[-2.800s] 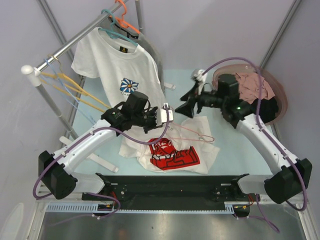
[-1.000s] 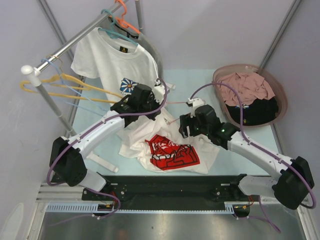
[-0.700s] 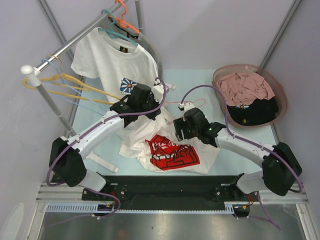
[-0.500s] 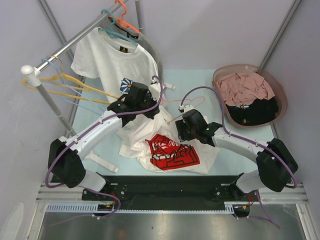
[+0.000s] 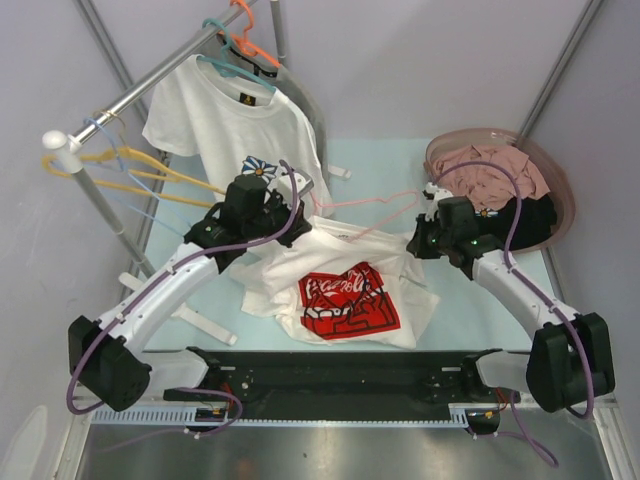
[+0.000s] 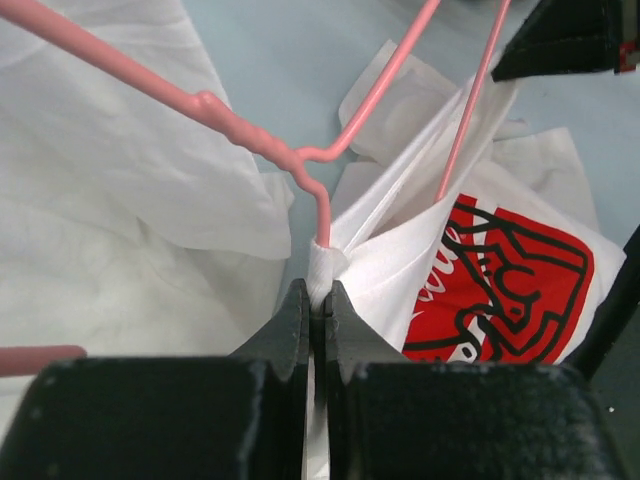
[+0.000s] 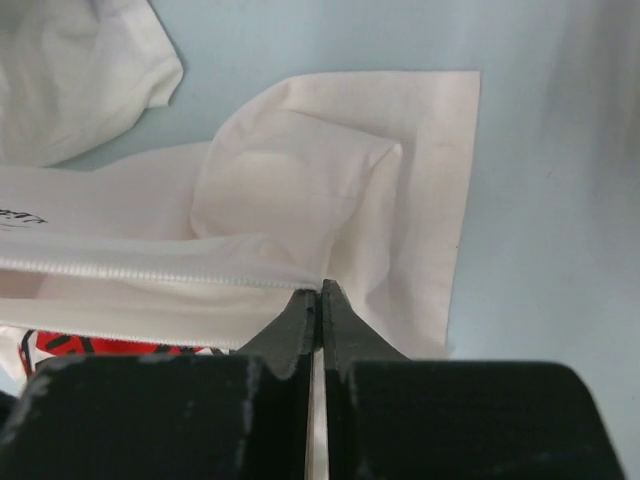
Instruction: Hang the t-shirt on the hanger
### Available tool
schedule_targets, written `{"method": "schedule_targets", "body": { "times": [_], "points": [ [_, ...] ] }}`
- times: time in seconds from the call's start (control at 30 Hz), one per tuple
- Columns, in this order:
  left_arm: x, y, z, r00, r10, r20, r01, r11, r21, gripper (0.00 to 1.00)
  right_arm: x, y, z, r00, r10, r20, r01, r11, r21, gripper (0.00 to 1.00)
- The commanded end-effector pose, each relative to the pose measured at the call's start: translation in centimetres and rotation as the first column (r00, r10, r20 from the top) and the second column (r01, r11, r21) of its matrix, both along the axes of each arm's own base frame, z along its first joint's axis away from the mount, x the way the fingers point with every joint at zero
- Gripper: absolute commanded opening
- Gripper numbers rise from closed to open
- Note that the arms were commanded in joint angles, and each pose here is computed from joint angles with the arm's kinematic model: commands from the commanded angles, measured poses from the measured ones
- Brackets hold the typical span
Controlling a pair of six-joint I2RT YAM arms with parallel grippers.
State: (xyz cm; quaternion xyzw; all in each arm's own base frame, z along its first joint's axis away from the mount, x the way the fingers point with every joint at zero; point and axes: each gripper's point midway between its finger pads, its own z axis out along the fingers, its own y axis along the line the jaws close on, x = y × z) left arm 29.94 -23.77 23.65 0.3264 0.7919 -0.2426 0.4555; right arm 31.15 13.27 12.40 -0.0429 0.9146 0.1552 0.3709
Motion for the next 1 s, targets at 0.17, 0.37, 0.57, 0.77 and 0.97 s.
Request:
{"method": "schedule_targets", "body": {
  "times": [0.17, 0.37, 0.57, 0.77, 0.97],
  "points": [
    [-0.2, 3.3, 0.7, 0.95, -0.134, 0.281, 0.082, 0.978, 0.191, 0.0, 1.3, -4.8, 1.3, 1.0, -0.004, 0.022, 0.002, 0.994, 0.111, 0.0],
    [-0.4, 4.2, -1.3, 0.917, -0.222, 0.331, 0.095, 0.929, 0.358, 0.0, 1.8, -4.6, 4.6, 0.994, -0.013, 0.112, -0.005, 0.987, 0.158, 0.0],
    [0.4, 5.0, -3.9, 0.91, -0.255, 0.328, 0.057, 0.859, 0.509, 0.0, 1.8, -4.5, 7.1, 0.987, -0.014, 0.158, -0.015, 0.983, 0.184, 0.0],
    [1.4, 4.9, -5.4, 0.917, -0.251, 0.311, 0.008, 0.791, 0.612, 0.0, 1.1, -4.9, 9.2, 0.979, -0.019, 0.205, -0.015, 0.986, 0.164, 0.0],
    [0.8, 1.5, -4.3, 0.891, -0.32, 0.324, 0.041, 0.765, 0.642, 0.0, 0.3, -3.5, 11.8, 0.959, 0.037, 0.282, -0.079, 0.987, 0.137, 0.0]
  ]
}}
